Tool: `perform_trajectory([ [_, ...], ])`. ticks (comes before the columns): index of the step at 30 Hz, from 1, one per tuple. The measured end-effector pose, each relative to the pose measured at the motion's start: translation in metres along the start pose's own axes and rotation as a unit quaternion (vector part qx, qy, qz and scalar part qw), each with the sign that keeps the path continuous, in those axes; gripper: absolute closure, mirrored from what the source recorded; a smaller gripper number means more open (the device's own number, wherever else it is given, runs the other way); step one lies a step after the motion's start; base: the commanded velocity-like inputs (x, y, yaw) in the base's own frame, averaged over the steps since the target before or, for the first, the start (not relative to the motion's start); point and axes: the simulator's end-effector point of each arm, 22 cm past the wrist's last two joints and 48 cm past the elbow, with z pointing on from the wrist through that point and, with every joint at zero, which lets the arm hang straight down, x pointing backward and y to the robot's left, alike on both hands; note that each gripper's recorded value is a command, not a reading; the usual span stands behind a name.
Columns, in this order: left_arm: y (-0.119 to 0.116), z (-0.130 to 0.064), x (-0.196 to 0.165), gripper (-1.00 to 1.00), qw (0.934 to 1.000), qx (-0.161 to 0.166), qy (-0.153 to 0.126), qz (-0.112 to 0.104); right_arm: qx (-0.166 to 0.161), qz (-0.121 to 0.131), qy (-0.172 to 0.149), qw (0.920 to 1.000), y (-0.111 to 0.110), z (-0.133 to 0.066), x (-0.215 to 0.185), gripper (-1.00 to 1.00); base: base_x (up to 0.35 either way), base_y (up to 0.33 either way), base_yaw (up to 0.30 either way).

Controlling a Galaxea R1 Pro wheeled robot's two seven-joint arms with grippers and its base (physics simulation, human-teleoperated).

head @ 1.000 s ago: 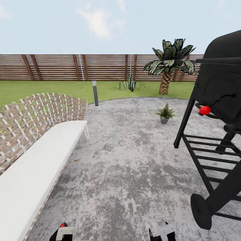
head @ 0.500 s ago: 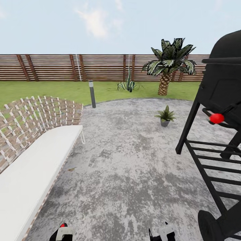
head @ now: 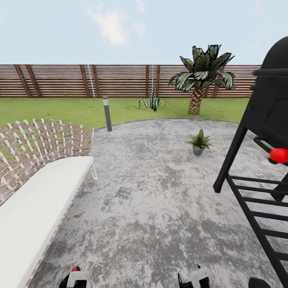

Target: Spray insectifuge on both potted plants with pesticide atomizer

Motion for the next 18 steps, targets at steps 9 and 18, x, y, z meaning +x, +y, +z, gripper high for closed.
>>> perform_trajectory([
  [9,0.0000,0.0000,0.0000,1.00,1.0000,0.000,0.000,0.000,0.000,0.000,0.000,1.0000,0.0000,0.0000,0.0000,-1.00,0.339,0.000,0.000],
  [18,0.0004,0.0000,0.0002,1.00,1.0000,-0.001,0.001,-0.001,0.000,0.000,0.000,1.0000,0.0000,0.0000,0.0000,-1.00,0.339,0.000,0.000],
])
